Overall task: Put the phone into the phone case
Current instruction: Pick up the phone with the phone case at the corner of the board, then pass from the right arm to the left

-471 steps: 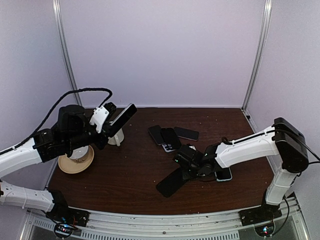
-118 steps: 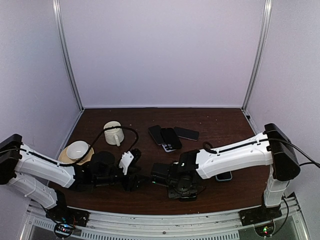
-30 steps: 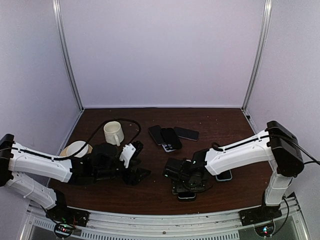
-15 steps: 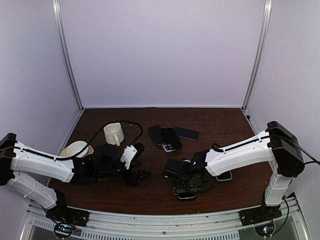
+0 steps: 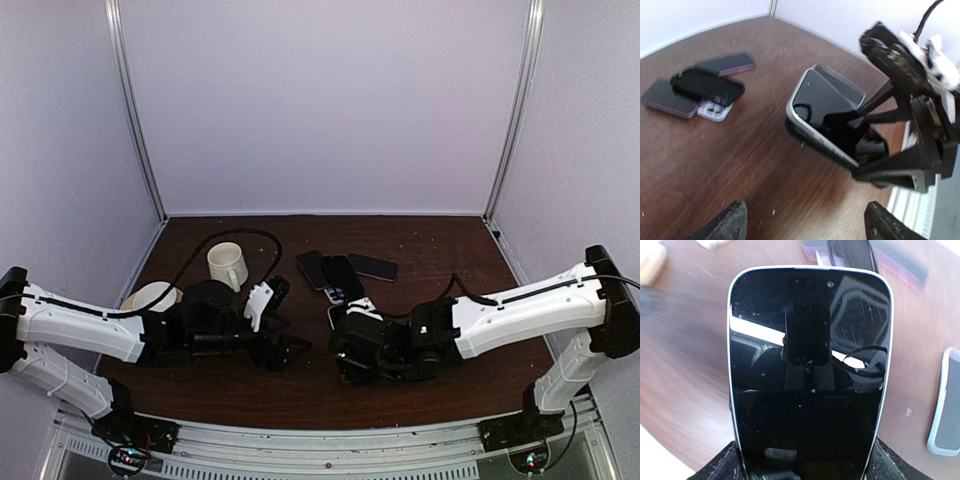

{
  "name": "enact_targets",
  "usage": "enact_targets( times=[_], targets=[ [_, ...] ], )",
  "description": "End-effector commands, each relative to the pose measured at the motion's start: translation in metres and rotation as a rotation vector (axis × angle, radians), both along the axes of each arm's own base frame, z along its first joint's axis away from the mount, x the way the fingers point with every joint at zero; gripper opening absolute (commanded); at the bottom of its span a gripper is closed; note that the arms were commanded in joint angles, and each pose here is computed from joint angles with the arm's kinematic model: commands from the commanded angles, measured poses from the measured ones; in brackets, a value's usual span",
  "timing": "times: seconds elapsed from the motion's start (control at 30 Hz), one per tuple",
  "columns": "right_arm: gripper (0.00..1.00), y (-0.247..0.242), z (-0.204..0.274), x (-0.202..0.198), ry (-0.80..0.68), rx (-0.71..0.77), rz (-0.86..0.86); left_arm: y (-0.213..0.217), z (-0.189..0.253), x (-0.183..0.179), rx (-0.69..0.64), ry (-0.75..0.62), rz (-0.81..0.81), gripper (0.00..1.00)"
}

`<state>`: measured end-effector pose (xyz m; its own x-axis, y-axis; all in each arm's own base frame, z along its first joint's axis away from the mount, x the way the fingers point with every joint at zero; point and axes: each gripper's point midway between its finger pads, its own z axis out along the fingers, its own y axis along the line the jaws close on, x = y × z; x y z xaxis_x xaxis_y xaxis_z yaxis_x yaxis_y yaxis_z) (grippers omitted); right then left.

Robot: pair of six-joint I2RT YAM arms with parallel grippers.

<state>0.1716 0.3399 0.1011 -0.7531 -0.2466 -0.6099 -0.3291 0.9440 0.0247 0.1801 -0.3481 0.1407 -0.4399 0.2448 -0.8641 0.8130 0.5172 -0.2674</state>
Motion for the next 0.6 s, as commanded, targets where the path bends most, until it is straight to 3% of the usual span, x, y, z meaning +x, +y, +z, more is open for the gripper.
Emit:
enact_targets(
  times=[0.0, 0.13, 0.27, 0.37, 0.57],
  targets=[
    [0.14, 0.017, 0.088, 0.015, -0.37, 0.115, 0.055, -0.008, 0.077, -0.002, -0.321, -0.011, 0.003, 0.89],
    [0.13, 0.032, 0.126, 0.012, -0.535, 0.159, 0.127, 0.0, 0.106, 0.001, -0.483, -0.019, 0.043, 0.95],
    [0.13, 0.047, 0.147, 0.002, -0.628, 0.188, 0.195, -0.005, 0.114, 0.008, -0.503, -0.032, 0.064, 0.92],
    [0.13, 0.049, 0.149, 0.0, -0.645, 0.174, 0.2, -0.011, 0.123, 0.001, -0.53, -0.043, 0.007, 0.84],
    [0.12, 0.059, 0.149, -0.005, -0.645, 0.194, 0.244, -0.017, 0.12, -0.001, -0.538, -0.039, -0.023, 0.55]
  ],
)
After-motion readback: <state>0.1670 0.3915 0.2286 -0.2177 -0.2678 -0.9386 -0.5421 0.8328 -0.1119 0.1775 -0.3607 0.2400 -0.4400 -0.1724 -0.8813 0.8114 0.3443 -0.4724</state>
